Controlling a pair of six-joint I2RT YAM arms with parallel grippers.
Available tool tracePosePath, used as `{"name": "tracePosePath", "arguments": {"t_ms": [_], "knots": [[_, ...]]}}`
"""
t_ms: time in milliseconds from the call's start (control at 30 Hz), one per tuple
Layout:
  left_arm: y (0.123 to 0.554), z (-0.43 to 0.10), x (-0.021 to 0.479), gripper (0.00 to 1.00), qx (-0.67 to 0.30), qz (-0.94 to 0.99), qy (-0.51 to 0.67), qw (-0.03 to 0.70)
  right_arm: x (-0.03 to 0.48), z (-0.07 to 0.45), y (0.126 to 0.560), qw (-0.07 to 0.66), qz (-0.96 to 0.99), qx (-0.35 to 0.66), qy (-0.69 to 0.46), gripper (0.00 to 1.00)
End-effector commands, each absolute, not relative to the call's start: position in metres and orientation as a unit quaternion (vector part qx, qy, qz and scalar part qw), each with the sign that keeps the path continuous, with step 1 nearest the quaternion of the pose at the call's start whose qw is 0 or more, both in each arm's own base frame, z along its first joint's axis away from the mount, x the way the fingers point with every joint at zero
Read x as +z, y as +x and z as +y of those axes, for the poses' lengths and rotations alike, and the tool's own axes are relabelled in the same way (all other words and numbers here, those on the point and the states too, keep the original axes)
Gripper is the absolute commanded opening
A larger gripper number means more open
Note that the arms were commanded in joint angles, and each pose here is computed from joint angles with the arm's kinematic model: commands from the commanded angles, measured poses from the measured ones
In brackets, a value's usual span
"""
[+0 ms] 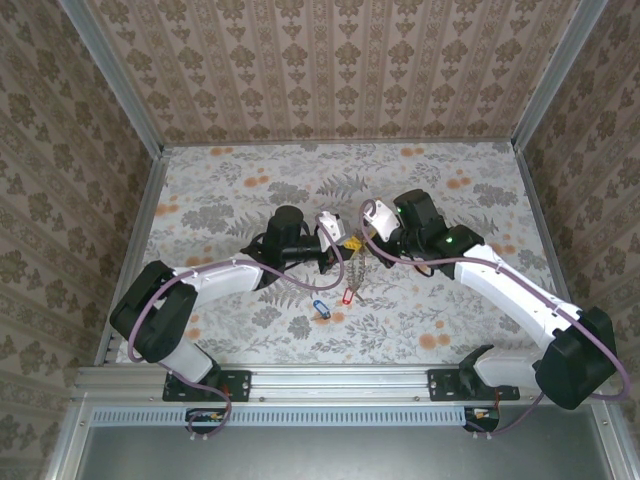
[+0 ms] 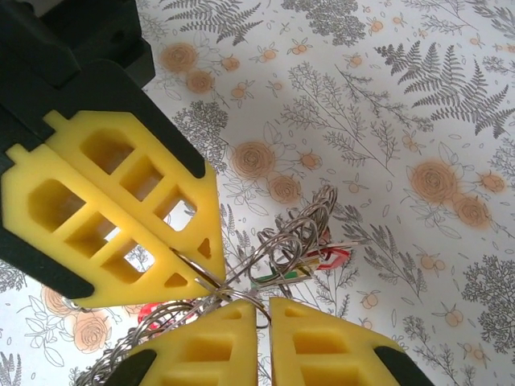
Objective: Put the keys on the keyring
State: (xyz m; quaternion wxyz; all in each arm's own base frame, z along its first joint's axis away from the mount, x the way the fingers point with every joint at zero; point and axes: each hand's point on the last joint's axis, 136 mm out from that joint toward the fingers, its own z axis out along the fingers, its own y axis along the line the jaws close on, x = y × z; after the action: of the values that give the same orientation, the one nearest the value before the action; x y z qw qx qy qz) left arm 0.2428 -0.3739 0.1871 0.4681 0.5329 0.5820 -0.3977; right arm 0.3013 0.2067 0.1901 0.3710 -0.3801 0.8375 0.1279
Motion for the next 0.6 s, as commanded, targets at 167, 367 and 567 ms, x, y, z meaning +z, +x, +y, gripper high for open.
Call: {"name": "tracePosePath", "arguments": {"t_ms": [167, 367, 567], "knots": [[0.220, -0.380, 0.229, 0.00, -0.424, 0.505, 0.559, 0.503, 0.188, 0.167, 0.310, 0.373, 0.858, 0.042, -0.349, 0.26], [0.220, -0.380, 0.228, 0.00, -0.423, 0.508, 0.560, 0.500, 0.199, 0.148, 0.307, 0.393, 0.859, 0.024, -0.327, 0.31], [0.221, -0.381, 0.228, 0.00, -0.422, 0.510, 0.560, 0.498, 0.219, 0.171, 0.290, 0.419, 0.839, 0.120, -0.326, 0.34]]}}
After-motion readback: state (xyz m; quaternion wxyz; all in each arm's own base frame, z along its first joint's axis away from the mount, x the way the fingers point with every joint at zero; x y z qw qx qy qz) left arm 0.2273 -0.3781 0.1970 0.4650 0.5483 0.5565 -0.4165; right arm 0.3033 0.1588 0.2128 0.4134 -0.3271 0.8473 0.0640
